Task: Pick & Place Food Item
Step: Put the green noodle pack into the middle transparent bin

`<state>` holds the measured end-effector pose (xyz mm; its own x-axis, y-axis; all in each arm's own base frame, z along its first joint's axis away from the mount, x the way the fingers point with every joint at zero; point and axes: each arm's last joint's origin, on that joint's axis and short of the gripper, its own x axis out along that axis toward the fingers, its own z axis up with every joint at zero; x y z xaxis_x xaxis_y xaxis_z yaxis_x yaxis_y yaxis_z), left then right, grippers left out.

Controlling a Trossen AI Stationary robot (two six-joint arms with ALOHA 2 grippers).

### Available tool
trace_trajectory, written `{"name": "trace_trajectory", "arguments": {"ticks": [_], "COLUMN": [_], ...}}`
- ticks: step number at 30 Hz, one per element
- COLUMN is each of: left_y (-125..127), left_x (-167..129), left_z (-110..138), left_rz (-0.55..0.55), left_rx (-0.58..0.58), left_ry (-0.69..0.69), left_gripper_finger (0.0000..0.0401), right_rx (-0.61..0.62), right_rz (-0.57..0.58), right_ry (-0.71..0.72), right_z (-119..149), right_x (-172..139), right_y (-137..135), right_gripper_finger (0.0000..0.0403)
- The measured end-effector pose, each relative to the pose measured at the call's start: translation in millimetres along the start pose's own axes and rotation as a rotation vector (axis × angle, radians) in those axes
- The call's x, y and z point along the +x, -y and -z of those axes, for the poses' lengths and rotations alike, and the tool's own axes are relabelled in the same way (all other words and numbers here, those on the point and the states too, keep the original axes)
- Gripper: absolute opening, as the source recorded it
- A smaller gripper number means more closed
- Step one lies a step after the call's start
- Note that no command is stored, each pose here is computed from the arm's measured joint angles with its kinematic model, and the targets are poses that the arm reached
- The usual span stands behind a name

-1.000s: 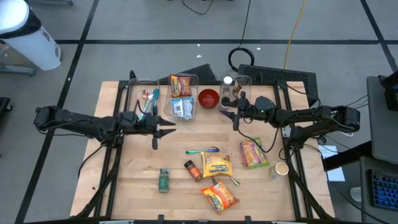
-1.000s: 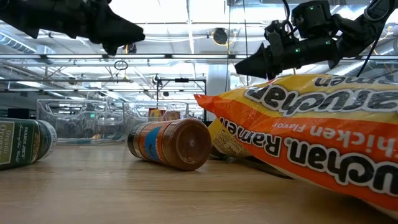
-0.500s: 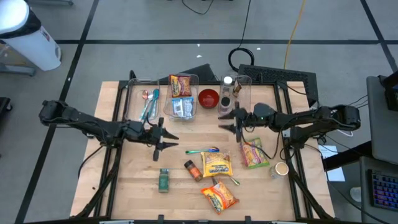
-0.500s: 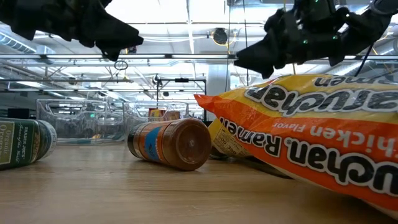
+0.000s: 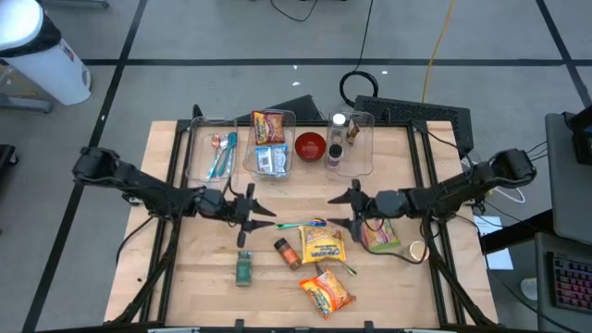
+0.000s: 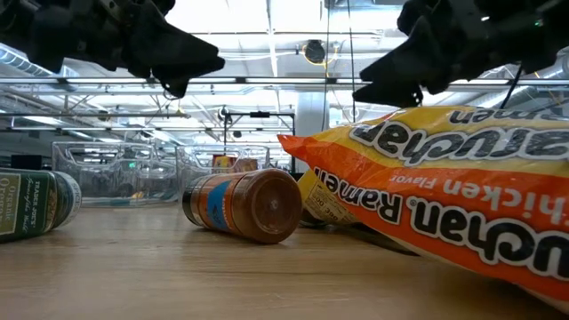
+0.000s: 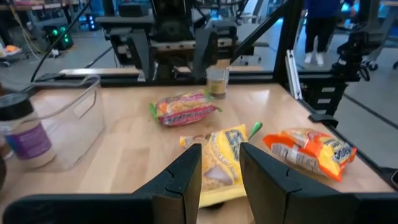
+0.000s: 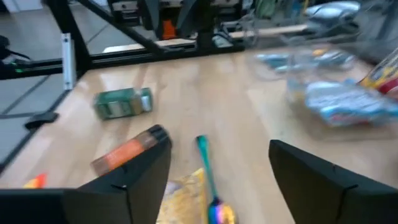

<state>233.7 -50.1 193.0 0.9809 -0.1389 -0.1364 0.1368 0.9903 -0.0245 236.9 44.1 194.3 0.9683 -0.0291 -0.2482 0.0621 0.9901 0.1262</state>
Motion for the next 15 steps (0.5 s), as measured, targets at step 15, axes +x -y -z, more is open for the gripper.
{"name": "trace_trajectory", "arguments": {"ticks": [15], "left_y": [2], "left_x": [3], "left_z": [1], "left_rz": [0.007], "left_rx": [0.016], "left_ry": [0.019], "left_gripper_finger": [0.0115], "right_rx": [-0.058], "right_rz": [0.019], "right_ry": [-0.155], "right_z": [15], "right_x": [-2], "right_y": [1], "right_gripper_finger": [0.0284]}}
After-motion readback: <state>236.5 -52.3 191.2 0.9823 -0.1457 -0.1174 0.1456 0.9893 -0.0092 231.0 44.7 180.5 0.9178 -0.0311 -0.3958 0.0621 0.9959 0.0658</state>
